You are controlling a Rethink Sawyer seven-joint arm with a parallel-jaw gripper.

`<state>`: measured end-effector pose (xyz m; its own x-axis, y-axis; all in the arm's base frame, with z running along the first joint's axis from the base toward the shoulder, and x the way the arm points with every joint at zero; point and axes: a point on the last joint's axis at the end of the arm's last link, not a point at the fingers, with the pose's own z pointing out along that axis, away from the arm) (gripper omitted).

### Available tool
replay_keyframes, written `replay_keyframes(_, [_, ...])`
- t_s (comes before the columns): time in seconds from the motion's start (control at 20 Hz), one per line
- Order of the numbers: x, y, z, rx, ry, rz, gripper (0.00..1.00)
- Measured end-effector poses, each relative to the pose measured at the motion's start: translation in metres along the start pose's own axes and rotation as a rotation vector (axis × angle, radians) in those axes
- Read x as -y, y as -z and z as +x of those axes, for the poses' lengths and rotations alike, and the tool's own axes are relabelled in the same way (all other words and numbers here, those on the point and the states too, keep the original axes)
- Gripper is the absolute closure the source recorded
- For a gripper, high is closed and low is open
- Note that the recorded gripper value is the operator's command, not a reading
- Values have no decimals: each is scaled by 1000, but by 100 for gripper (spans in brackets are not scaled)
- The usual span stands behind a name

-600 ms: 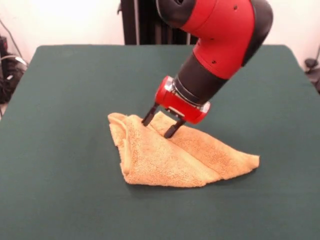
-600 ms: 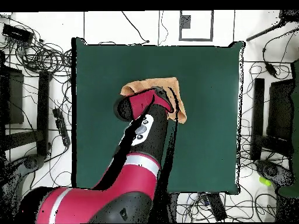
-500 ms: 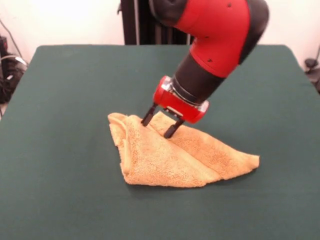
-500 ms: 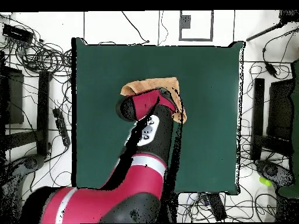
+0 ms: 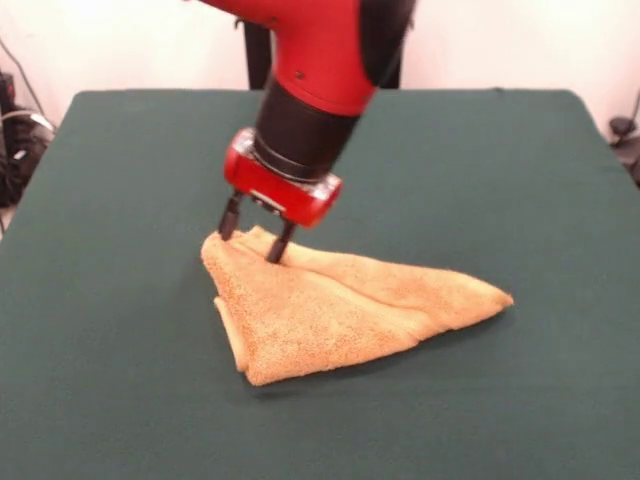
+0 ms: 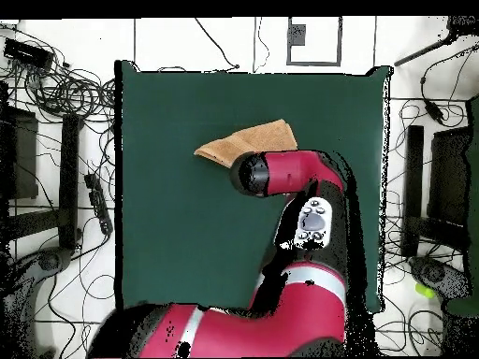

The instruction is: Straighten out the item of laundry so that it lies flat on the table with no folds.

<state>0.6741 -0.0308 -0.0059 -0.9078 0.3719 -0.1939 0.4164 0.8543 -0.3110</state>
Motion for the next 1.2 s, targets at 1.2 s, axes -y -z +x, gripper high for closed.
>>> replay_keyframes(1.2, [-51,-24,-6,-140,20,-43,0])
